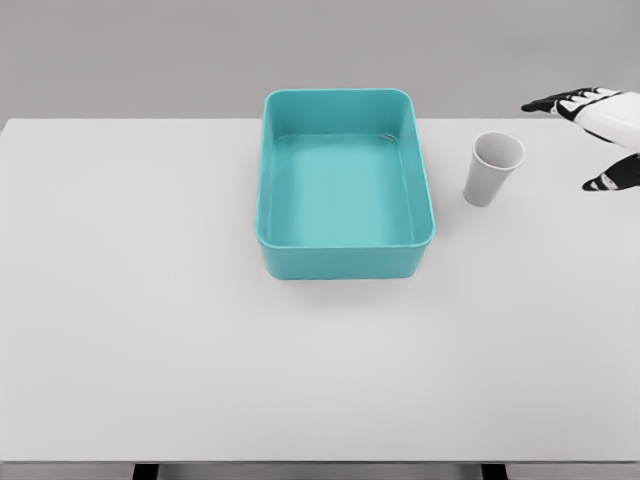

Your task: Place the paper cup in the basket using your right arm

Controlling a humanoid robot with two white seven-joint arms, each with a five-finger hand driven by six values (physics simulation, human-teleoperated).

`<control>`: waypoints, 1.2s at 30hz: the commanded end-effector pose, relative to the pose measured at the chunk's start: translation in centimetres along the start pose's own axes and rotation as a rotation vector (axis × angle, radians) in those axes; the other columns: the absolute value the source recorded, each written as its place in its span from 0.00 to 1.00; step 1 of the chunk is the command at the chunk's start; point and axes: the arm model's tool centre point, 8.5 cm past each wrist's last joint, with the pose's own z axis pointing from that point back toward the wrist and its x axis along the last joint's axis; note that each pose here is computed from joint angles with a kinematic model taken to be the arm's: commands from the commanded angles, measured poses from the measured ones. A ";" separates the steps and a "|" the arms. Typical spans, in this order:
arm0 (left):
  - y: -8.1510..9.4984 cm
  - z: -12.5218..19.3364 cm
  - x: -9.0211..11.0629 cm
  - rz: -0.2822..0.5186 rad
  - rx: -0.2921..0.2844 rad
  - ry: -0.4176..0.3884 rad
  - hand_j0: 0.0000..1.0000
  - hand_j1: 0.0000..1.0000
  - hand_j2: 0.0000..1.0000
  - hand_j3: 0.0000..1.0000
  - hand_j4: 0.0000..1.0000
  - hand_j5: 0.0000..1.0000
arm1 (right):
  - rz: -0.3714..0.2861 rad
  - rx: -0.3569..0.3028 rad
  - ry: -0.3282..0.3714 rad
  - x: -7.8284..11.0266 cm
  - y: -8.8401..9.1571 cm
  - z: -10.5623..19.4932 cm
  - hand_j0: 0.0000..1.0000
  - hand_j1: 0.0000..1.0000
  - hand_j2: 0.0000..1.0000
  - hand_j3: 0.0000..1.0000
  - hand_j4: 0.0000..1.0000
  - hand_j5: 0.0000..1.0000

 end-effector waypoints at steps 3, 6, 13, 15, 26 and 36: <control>0.0 0.0 0.0 0.000 0.000 0.000 1.00 1.00 1.00 1.00 1.00 1.00 | -0.019 0.007 0.030 -0.2 0.2 -0.1 1.00 1.00 1.00 1.00 1.00 1.00; 0.0 0.0 0.0 0.000 0.000 0.000 1.00 1.00 1.00 1.00 1.00 1.00 | -0.058 0.025 0.002 0.0 0.3 0.0 1.00 1.00 1.00 1.00 1.00 1.00; 0.0 0.0 0.0 0.000 0.000 0.000 1.00 1.00 1.00 1.00 1.00 1.00 | -0.660 0.054 0.004 -7.3 1.6 2.0 1.00 1.00 1.00 1.00 1.00 1.00; 0.0 0.0 0.0 0.000 0.000 0.000 1.00 1.00 1.00 1.00 1.00 1.00 | -0.712 0.046 0.051 -9.0 2.7 2.1 1.00 1.00 1.00 1.00 1.00 1.00; 0.0 0.0 0.0 0.000 0.000 0.000 1.00 1.00 1.00 1.00 1.00 1.00 | -0.918 0.013 0.114 -11.5 9.2 -4.1 1.00 1.00 1.00 1.00 1.00 1.00; 0.0 0.0 0.0 0.000 0.000 0.000 1.00 1.00 1.00 1.00 1.00 1.00 | -0.940 0.014 0.053 -9.7 9.3 -7.0 1.00 1.00 1.00 1.00 1.00 1.00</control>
